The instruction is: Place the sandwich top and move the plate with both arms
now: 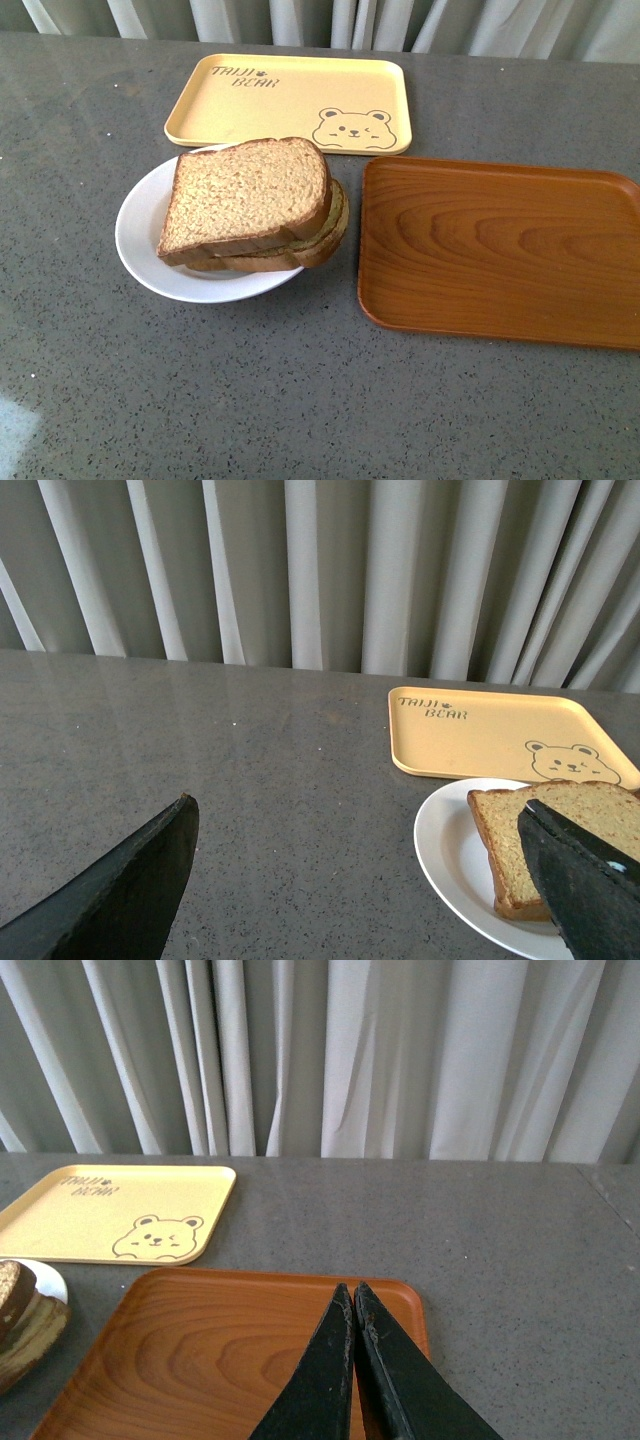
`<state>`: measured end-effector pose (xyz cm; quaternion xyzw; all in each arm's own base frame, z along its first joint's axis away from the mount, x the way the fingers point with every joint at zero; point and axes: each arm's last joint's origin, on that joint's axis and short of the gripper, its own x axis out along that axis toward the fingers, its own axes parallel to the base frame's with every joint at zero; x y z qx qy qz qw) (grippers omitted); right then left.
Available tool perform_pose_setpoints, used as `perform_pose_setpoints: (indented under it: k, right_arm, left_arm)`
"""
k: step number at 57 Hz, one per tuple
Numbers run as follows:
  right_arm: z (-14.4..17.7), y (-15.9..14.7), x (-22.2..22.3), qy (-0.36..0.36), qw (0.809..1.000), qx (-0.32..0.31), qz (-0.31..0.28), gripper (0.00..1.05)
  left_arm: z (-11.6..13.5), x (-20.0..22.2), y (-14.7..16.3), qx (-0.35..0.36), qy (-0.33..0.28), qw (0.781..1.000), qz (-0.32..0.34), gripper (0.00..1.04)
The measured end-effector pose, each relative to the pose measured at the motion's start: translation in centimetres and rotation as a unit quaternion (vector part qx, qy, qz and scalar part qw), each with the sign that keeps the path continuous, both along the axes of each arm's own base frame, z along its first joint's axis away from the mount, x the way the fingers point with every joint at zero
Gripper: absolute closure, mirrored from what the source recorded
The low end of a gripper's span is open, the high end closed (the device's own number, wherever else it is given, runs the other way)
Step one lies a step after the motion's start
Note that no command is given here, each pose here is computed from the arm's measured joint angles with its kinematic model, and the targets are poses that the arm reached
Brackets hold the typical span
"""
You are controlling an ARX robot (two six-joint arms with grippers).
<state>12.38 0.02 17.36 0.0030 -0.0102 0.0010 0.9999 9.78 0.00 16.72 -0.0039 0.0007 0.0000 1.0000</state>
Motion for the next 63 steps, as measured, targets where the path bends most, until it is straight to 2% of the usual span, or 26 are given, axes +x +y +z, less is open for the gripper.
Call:
perform_pose_setpoints:
  k: [41, 44, 57, 63]
  right_arm:
    - [0.0, 0.0, -1.6, -0.001, 1.000, 0.000, 0.000, 1.03]
    - [-0.5, 0.0, -2.2, 0.016, 1.000, 0.000, 0.000, 1.03]
    - [-0.3, 0.0, -2.7, 0.002, 1.000, 0.000, 0.000, 1.03]
    - [-0.3, 0.0, -2.7, 0.002, 1.000, -0.001, 0.000, 0.89]
  left_arm:
    - [0.0, 0.0, 0.0, 0.000, 0.000, 1.000, 0.000, 0.09]
    - [0.0, 0.0, 0.0, 0.000, 0.000, 1.000, 0.000, 0.09]
    - [0.0, 0.0, 0.0, 0.000, 0.000, 1.000, 0.000, 0.09]
    - [0.0, 0.0, 0.0, 0.000, 0.000, 1.000, 0.000, 0.09]
